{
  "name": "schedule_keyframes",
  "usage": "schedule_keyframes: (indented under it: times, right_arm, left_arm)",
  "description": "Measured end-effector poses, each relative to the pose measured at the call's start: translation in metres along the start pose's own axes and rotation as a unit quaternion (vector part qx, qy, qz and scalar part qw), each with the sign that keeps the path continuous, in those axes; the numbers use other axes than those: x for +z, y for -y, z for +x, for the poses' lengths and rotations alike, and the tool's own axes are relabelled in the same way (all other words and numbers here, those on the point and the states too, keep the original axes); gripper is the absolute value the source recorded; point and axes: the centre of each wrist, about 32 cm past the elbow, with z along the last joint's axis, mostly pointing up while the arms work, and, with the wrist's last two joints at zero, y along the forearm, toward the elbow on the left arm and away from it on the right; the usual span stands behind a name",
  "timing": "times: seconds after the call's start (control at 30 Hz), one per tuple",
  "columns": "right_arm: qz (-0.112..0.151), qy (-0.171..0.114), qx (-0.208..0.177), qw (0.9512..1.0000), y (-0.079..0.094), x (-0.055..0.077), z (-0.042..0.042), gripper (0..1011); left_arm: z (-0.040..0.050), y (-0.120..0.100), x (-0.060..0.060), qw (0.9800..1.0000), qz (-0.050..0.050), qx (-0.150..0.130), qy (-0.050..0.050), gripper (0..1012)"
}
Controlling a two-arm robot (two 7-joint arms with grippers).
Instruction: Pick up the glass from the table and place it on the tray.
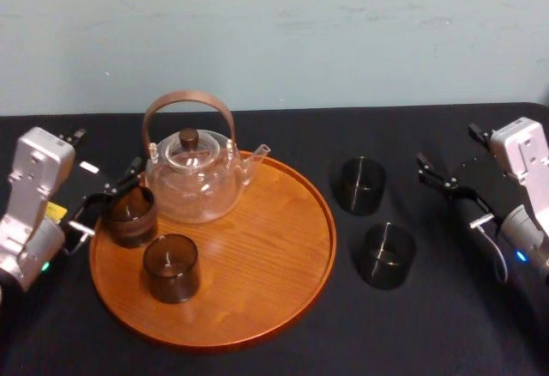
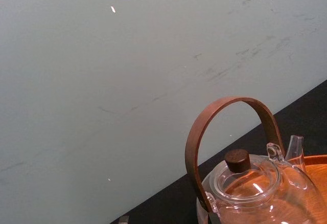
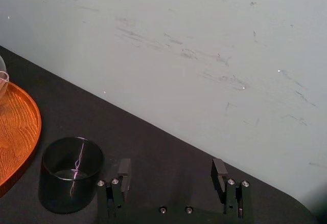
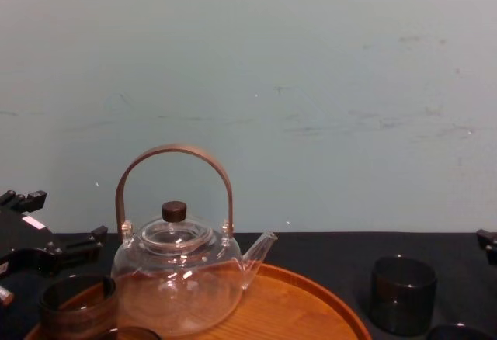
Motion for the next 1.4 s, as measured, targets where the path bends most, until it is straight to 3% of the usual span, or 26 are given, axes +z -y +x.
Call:
schedule_keyframes:
  times: [1.4]
  right_arm:
    - [0.000,0.000,0.000,1.0000,0.0000,0.0000,0.0000,1002]
  left_arm:
    - [0.0000,0.0000,0.0000,1.0000,0.000,0.000,0.000,1002]
